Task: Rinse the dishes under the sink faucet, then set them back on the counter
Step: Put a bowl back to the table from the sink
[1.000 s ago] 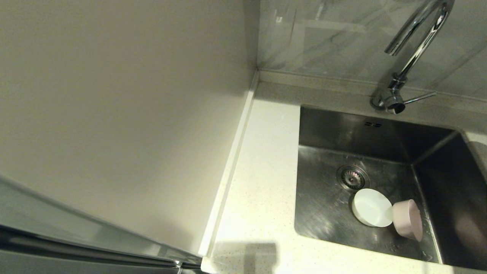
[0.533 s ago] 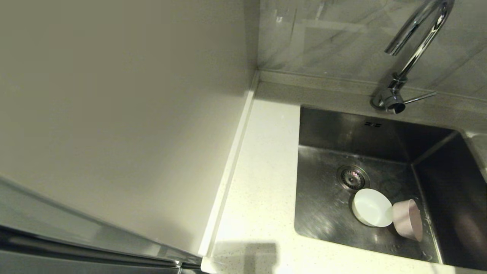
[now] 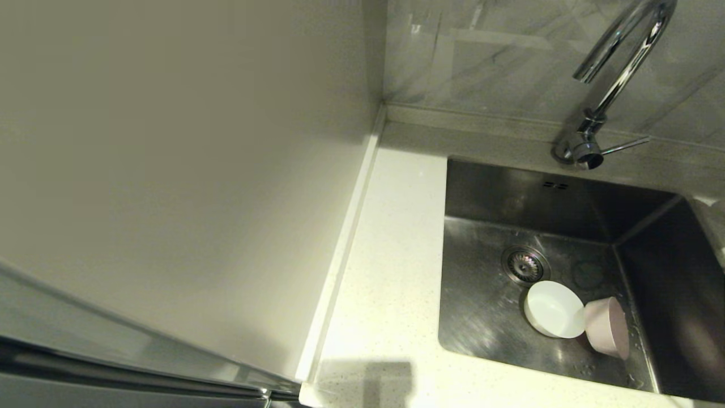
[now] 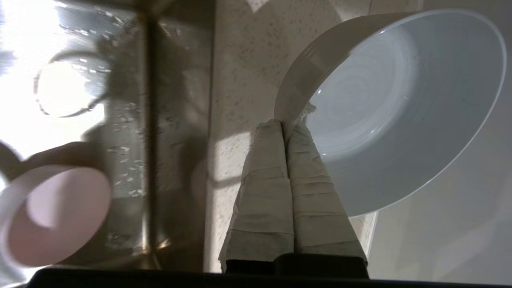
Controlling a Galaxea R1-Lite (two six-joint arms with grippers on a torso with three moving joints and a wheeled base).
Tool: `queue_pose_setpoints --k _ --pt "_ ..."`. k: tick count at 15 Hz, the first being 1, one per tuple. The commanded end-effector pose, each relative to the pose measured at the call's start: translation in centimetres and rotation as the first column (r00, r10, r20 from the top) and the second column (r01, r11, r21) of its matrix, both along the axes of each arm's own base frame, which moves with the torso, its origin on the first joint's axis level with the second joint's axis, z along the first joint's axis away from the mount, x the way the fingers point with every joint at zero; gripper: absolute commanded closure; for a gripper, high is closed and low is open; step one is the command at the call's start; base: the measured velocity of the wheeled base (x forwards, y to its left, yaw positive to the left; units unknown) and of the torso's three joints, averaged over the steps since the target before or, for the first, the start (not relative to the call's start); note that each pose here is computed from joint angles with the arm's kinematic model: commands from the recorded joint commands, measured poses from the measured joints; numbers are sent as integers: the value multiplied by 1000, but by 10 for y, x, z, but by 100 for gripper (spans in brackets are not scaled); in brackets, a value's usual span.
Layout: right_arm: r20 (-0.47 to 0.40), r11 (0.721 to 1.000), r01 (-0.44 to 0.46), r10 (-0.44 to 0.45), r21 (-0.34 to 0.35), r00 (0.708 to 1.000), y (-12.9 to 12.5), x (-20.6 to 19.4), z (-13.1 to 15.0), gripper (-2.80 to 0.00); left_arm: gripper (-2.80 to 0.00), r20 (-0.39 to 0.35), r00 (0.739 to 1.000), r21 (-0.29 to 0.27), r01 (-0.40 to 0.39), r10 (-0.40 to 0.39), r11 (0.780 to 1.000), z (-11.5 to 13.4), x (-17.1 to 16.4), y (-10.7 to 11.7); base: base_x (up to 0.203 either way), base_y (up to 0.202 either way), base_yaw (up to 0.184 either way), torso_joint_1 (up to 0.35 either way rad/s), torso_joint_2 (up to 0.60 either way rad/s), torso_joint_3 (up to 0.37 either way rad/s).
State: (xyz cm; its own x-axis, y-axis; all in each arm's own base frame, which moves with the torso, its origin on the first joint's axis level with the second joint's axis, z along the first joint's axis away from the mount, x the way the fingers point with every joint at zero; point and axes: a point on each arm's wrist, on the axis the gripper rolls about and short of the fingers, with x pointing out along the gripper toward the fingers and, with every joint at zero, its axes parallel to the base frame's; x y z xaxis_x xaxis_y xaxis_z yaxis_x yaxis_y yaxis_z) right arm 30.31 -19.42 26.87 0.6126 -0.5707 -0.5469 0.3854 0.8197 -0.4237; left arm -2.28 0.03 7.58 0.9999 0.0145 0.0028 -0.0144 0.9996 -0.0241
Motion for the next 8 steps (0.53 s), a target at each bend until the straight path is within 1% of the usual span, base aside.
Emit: queue_pose_setpoints --k 1,3,8 --pt "-33 1000 7 -7 11 999 -6 9 -14 0 0 5 1000 0 0 0 1000 0 0 0 0 0 0 0 0 0" --pt "-51 1000 14 -14 13 999 -8 11 -21 0 0 4 1000 0 -1 1 1000 0 0 0 0 0 0 0 0 0" --pt "-41 1000 26 -26 -11 999 -11 16 -31 0 0 3 1000 0 0 0 1000 0 0 0 0 0 0 0 0 0"
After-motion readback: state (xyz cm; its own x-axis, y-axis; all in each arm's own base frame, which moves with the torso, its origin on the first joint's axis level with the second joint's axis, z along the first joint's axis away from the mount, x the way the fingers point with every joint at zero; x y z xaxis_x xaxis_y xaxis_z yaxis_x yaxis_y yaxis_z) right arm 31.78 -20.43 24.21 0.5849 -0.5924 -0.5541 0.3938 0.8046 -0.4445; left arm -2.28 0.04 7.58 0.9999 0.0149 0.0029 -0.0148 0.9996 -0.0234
